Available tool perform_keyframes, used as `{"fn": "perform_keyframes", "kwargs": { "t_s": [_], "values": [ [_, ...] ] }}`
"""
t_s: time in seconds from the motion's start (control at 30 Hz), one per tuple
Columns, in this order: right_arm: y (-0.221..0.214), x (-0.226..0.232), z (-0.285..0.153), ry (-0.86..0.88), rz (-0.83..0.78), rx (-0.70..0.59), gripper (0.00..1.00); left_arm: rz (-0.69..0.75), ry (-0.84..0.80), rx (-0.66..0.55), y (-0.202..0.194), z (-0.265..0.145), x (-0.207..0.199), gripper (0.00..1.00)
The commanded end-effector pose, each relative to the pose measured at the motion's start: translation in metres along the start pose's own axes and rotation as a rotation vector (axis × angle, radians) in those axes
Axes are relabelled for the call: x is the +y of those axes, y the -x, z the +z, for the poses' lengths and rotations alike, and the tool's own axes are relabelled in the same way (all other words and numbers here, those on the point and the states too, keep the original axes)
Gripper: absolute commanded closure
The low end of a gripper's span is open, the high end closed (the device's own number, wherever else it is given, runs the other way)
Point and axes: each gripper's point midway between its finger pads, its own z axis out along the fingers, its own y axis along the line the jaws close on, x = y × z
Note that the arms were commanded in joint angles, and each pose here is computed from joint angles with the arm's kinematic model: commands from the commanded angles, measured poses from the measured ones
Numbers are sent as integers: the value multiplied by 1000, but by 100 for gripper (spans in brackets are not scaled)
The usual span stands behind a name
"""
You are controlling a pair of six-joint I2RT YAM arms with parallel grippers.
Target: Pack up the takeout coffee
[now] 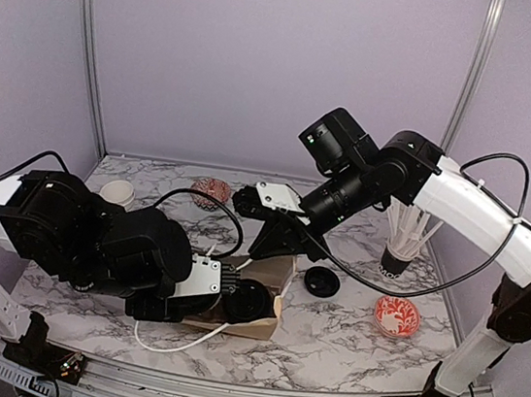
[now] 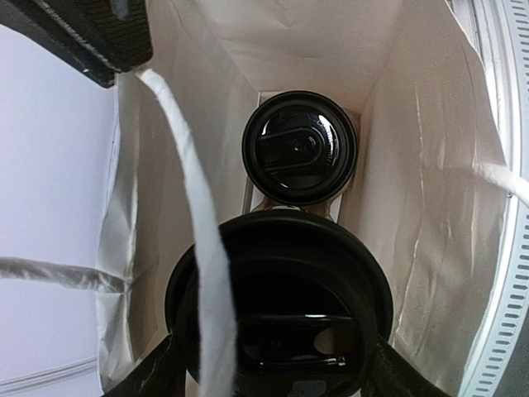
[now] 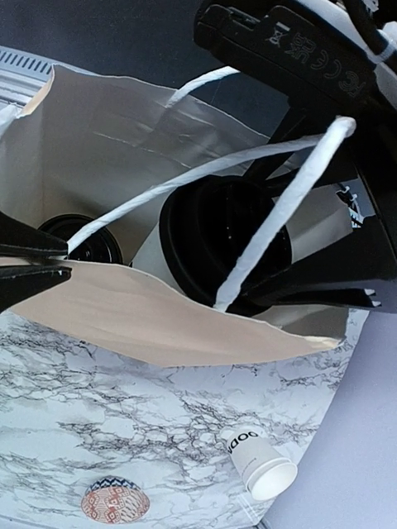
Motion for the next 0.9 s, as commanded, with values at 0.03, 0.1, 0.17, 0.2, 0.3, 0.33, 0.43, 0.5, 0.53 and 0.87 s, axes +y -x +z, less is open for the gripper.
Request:
{"fn": "perform_keyframes", "kwargs": {
  "t_s": [0.03, 0.1, 0.17, 0.2, 0.3, 0.33, 0.43, 0.5, 0.53, 0.87],
  "values": [
    [10, 0, -2, 4, -39, -11, 96, 10, 31, 14, -12, -9, 17, 41],
    [12, 1, -3, 8, -45, -19, 97, 28, 20, 38, -17, -3, 12, 41],
    [15, 1, -4, 11, -50, -26, 97, 35, -7, 49, -17, 3, 4, 41],
    [16, 1, -5, 12, -51, -30, 97, 37, -18, 54, -16, 6, 1, 41],
    [18, 2, -5, 23, -49, -36, 97, 47, -36, 64, -12, 11, -4, 43],
    [19, 3, -5, 27, -48, -40, 96, 48, -44, 61, -10, 11, -6, 44],
    [26, 3, -13, 18, -53, -57, 79, 45, -54, 43, -5, 9, -9, 44],
    [32, 1, -28, -7, -61, -83, 63, 46, -55, 37, -3, 8, -11, 44],
    [35, -1, -40, -17, -69, -107, 55, 47, -55, 37, -2, 7, -13, 44],
    [-1, -81, -91, -139, 125, -235, 41, 63, 17, 62, 2, 14, -22, 44]
  ]
}}
